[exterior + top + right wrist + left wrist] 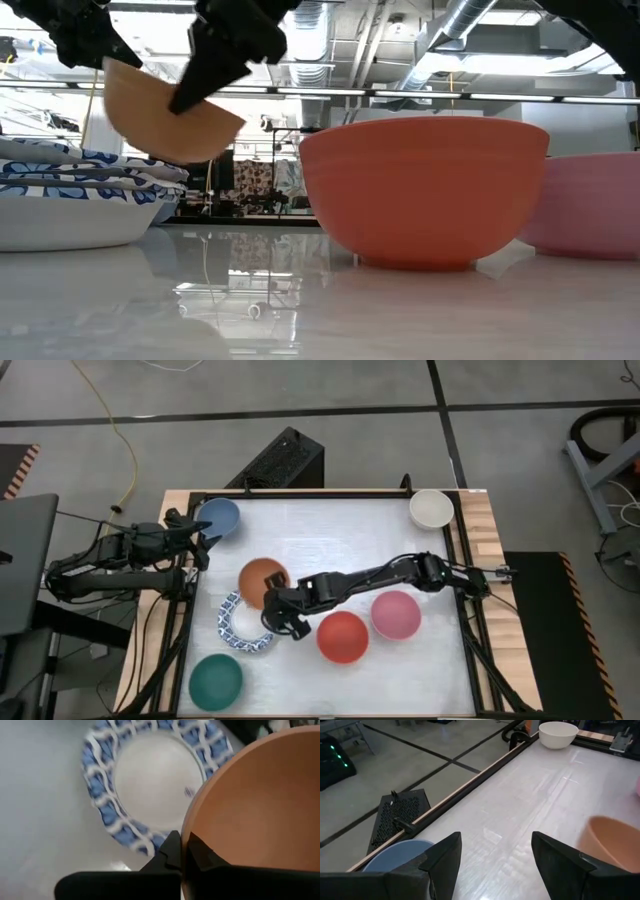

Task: Nest bowls inside each other
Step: Stack the light orange bowl on top of the white patterned bowl

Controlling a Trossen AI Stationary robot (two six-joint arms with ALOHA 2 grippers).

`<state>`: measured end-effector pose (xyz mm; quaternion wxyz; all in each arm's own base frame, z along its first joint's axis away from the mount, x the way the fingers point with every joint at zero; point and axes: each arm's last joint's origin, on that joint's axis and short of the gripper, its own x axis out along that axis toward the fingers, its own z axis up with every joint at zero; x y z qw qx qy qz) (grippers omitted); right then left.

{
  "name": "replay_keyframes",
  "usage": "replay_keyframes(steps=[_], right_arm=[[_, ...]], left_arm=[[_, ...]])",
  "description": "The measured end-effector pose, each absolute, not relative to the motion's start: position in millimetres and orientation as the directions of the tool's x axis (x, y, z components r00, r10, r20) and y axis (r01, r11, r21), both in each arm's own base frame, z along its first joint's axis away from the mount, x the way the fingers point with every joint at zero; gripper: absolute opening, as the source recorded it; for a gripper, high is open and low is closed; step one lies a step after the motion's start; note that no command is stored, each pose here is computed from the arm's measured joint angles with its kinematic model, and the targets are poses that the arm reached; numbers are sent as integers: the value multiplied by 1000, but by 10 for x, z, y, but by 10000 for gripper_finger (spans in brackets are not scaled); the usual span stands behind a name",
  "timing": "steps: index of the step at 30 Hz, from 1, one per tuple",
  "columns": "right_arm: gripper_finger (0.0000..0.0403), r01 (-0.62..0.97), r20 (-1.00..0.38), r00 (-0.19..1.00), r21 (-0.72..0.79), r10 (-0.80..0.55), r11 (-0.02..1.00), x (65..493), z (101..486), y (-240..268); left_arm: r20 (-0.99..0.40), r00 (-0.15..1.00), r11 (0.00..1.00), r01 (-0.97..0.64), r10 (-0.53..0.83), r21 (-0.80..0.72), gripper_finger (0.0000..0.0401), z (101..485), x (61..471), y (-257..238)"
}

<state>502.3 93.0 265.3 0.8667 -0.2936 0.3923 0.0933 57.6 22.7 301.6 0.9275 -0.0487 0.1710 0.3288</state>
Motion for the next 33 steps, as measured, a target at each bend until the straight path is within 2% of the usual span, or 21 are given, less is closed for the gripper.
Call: replay_keyframes(steps=[6, 12, 14, 20, 33], right_arm=[[8, -468, -689, 724, -463, 27, 753, 5065, 2704, 1019], [8, -660, -675, 679, -389, 289, 643, 5064, 2715, 1075], [8, -687, -658, 672, -383, 340, 618, 5071, 2728, 1079], [8, -687, -620, 692, -409, 369, 601, 5115, 2750, 996], [9, -712, -597, 673, -365, 437, 599, 5158, 2657, 838]], left_arm=[[-347, 719, 772, -635, 603, 26, 232, 3017, 575, 230], [-347, 718, 772, -635, 603, 26, 232, 3017, 574, 230], [-347, 718, 772, -635, 603, 26, 232, 3017, 574, 230], [-347, 718, 772, -636, 603, 25, 232, 3017, 575, 230], [-348, 722, 774, -633, 598, 17, 232, 3017, 576, 229]])
